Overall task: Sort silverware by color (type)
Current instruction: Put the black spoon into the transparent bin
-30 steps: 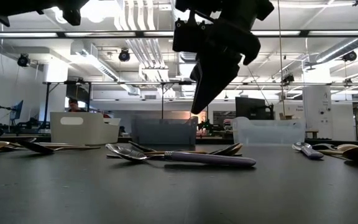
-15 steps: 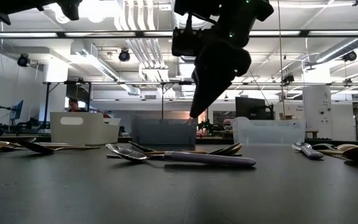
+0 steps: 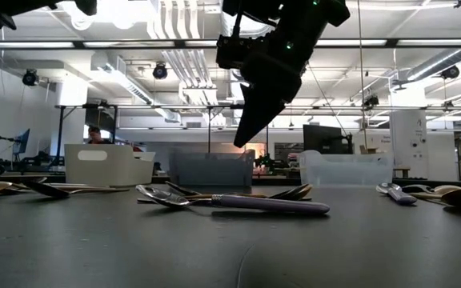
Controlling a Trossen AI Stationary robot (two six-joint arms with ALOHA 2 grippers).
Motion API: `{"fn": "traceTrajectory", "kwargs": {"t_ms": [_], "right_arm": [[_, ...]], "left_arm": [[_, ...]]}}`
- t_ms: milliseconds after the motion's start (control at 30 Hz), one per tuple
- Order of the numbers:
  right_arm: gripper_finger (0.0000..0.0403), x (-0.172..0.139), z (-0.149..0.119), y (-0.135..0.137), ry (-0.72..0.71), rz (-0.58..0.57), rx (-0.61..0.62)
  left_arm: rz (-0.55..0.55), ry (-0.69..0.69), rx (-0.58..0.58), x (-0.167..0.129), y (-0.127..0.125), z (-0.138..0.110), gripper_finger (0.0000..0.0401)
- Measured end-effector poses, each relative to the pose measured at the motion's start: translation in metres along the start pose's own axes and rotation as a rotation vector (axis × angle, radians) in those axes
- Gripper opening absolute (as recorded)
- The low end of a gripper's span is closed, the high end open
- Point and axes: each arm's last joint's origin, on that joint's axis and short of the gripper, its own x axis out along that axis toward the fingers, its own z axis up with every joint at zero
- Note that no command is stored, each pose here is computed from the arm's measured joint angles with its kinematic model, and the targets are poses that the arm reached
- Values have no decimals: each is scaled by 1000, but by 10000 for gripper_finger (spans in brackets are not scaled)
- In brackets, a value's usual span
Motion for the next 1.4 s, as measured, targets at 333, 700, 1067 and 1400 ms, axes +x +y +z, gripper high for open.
{"fn": "traceTrajectory", "kwargs": {"t_ms": [333, 700, 1067, 1400], "right_arm": [[176, -1, 0, 3, 0, 13, -6], [172, -3, -2, 18, 3, 100, 50], [159, 27, -4, 33, -13, 113, 15], [145, 42, -11, 33, 33, 101, 19]], "left_arm": [[-2, 10, 31, 3, -1, -3, 75], [-3, 10, 11, 2, -1, -3, 75], [-4, 7, -13, 2, -1, -2, 75], [-3, 4, -13, 2, -1, -2, 75]]}}
